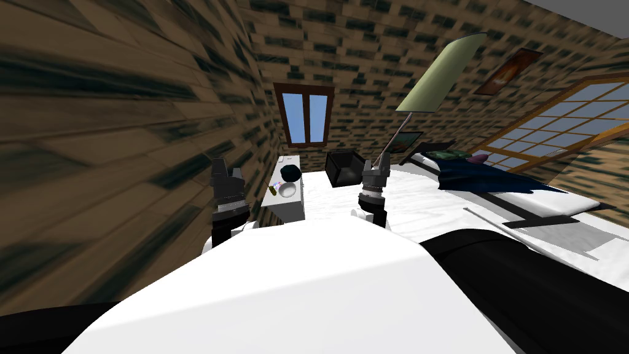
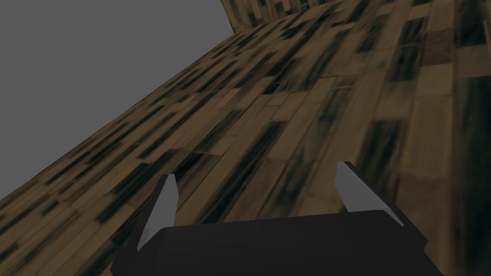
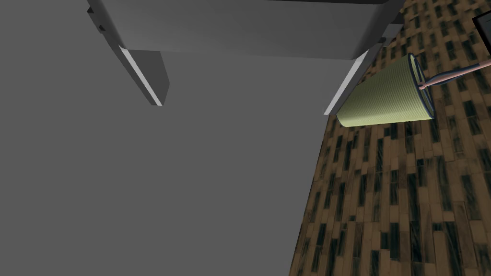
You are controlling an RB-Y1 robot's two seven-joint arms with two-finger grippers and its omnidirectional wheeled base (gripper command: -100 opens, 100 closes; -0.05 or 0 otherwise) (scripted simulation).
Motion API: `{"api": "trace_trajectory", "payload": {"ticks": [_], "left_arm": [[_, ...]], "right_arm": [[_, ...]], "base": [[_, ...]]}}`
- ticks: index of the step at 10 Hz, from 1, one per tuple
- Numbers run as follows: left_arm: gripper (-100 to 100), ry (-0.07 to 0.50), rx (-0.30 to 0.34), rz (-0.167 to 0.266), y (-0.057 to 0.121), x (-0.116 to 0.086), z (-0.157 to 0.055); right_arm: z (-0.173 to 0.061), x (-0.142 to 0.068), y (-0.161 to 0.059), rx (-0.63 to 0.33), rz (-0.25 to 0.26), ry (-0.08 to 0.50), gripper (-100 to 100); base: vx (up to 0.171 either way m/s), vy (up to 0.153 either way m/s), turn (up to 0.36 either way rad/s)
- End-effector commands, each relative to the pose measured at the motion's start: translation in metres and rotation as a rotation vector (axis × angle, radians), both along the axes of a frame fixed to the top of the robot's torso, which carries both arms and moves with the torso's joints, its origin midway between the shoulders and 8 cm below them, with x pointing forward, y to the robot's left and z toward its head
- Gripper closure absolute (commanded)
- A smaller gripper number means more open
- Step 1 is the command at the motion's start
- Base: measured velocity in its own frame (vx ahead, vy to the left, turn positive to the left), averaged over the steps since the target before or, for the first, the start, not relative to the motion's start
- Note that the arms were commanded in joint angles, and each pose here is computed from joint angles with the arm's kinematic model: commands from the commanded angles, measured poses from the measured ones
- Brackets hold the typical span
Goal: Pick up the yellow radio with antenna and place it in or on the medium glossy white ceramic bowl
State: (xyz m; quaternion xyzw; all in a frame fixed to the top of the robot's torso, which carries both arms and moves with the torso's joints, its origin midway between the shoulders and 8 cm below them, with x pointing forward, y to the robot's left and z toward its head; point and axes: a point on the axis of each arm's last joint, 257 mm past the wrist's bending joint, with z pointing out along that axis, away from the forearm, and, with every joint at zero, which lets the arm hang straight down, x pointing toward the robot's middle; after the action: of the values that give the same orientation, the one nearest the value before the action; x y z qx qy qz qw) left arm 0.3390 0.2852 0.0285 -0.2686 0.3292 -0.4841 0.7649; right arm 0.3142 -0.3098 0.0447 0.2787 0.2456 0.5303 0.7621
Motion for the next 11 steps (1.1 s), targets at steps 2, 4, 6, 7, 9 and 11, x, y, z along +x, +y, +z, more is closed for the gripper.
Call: {"api": "trace_trajectory", "payload": {"ticks": [2, 4, 6, 7, 9, 11], "left_arm": [[-100, 0.048, 0.049, -0.032, -0.010, 0.010, -0.012], [-100, 0.094, 0.085, -0.053, -0.017, 0.019, -0.026], [-100, 0.152, 0.123, -0.072, -0.024, 0.029, -0.044], [-100, 0.184, 0.142, -0.080, -0.027, 0.034, -0.055], [-100, 0.255, 0.181, -0.093, -0.032, 0.045, -0.078], [-100, 0.333, 0.220, -0.099, -0.034, 0.055, -0.105]], "right_arm": [[0.000, 0.000, 0.000, 0.000, 0.000, 0.000, 0], [0.000, 0.000, 0.000, 0.000, 0.000, 0.000, 0], [0.000, 0.000, 0.000, 0.000, 0.000, 0.000, 0], [0.000, 0.000, 0.000, 0.000, 0.000, 0.000, 0], [0.000, 0.000, 0.000, 0.000, 0.000, 0.000, 0], [0.000, 0.000, 0.000, 0.000, 0.000, 0.000, 0]], "base": [[-0.006, -0.018, 0.034], [-0.008, -0.033, 0.036], [-0.013, -0.034, 0.035], [-0.019, -0.038, 0.042], [-0.014, -0.046, 0.032], [-0.011, -0.051, 0.025]]}}
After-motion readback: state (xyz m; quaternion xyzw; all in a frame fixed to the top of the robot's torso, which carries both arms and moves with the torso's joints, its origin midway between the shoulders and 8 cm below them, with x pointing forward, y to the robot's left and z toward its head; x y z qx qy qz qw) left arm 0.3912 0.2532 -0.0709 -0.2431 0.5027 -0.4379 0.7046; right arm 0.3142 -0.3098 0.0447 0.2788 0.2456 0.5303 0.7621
